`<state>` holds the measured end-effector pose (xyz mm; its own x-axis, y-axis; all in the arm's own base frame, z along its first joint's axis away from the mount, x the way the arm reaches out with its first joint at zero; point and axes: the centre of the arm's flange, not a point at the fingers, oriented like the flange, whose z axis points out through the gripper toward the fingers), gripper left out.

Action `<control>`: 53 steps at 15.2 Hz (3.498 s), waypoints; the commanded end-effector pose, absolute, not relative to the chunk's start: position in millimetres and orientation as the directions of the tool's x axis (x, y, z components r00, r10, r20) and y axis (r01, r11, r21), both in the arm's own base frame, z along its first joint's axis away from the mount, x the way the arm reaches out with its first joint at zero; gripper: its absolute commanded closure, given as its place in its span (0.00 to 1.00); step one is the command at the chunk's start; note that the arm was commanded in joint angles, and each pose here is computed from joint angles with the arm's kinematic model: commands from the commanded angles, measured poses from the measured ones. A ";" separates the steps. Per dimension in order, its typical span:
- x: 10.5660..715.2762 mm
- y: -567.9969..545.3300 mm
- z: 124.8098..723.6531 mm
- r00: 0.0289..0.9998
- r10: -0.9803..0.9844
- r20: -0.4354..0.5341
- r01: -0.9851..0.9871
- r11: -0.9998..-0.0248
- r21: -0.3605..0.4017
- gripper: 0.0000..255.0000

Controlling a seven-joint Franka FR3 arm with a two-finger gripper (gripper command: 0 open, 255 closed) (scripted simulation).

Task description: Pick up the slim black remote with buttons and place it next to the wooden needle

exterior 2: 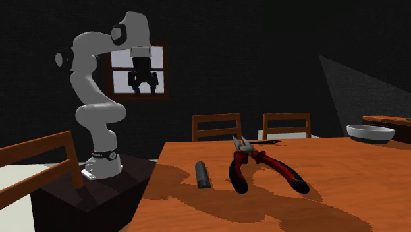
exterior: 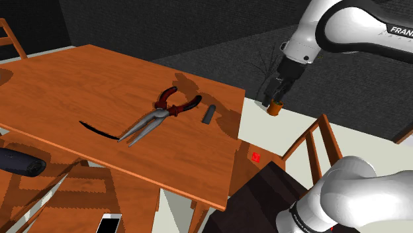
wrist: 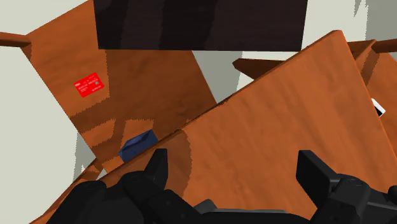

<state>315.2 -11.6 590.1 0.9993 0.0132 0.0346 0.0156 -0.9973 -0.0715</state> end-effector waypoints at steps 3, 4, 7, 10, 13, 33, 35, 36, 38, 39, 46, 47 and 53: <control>332.5 -1.6 573.7 0.998 -0.050 0.043 -0.047 -0.997 -0.060 0.00; 341.4 2.9 565.6 0.996 -0.082 0.047 -0.079 -0.995 -0.054 0.00; 369.1 14.3 541.1 0.983 -0.175 0.061 -0.173 -0.984 -0.038 0.00; 398.1 22.6 516.9 0.961 -0.267 0.077 -0.266 -0.964 -0.023 0.00; 428.0 27.7 492.9 0.930 -0.356 0.094 -0.357 -0.934 -0.009 0.00; 622.4 -20.4 347.1 0.542 -0.810 0.224 -0.835 -0.550 0.032 0.00; 623.5 -22.5 336.8 0.542 -0.810 0.224 -0.835 -0.550 0.032 0.00; 624.0 -23.6 331.6 0.542 -0.810 0.224 -0.835 -0.550 0.032 0.00; 625.0 -25.8 321.4 0.542 -0.810 0.224 -0.835 -0.550 0.032 0.00; 625.5 -26.9 316.2 0.542 -0.810 0.224 -0.835 -0.550 0.032 0.00; 626.3 -28.6 308.1 0.542 -0.810 0.224 -0.835 -0.550 0.032 0.00; 626.3 -28.6 308.1 0.542 -0.810 0.224 -0.835 -0.550 0.032 0.00; 624.3 -26.5 309.6 0.542 -0.810 0.224 -0.835 -0.550 0.033 1.00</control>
